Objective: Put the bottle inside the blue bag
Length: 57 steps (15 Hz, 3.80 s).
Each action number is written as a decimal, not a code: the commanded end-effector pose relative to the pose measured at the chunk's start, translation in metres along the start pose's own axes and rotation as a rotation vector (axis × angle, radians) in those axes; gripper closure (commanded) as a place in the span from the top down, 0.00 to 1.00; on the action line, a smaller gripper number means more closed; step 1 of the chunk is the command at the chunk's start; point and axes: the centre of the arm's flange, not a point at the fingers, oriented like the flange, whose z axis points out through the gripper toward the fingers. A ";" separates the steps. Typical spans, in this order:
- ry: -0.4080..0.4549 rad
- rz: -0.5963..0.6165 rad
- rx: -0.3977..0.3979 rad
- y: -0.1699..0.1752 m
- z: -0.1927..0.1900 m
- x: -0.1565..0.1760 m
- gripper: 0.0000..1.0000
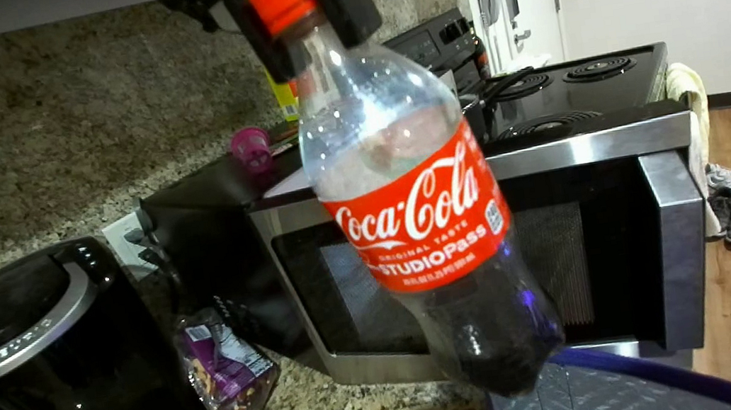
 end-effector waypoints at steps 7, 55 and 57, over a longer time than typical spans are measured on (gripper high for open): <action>-0.003 0.057 0.033 0.002 0.018 0.017 0.36; -0.088 1.079 0.224 -0.004 0.112 0.050 0.15; -0.117 1.110 0.225 -0.004 0.123 0.050 0.15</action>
